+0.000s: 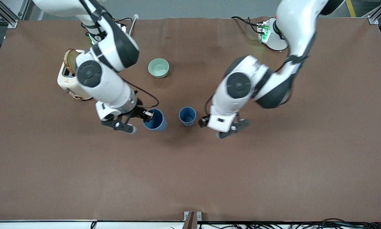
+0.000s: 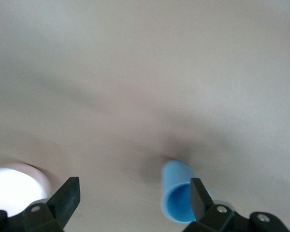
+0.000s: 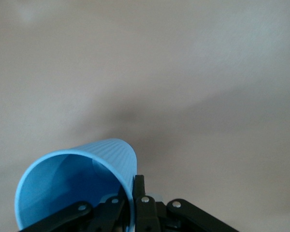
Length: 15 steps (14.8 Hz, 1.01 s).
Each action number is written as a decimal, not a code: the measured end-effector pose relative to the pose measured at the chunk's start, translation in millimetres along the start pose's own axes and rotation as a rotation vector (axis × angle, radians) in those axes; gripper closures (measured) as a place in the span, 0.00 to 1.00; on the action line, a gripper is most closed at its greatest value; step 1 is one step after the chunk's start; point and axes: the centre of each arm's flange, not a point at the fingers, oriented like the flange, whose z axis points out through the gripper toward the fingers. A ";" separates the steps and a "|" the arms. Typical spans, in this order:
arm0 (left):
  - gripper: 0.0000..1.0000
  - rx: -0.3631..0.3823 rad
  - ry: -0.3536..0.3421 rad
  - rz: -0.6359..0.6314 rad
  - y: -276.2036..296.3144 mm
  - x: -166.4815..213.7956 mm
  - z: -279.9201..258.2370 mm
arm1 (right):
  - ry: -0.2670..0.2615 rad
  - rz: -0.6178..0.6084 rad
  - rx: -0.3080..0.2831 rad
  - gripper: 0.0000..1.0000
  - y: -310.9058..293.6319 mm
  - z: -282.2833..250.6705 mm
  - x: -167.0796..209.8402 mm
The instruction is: Stack blue cups with both arms
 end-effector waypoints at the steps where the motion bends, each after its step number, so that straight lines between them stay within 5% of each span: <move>1: 0.00 -0.002 0.021 0.040 -27.9 24.1 -30.2 | -0.001 -0.001 -0.002 0.95 -13.3 1.5 -16.8; 6: 0.00 0.055 0.143 0.210 -145.1 96.0 -131.0 | -0.025 -0.052 -0.044 0.95 -58.7 34.0 -84.0; 10: 0.00 0.100 0.186 0.321 -198.9 93.5 -195.6 | -0.008 -0.055 -0.073 0.95 -66.5 74.9 -90.8; 15: 0.00 0.156 0.157 0.355 -234.8 61.1 -245.0 | -0.011 -0.078 -0.079 0.95 -73.6 98.7 -99.8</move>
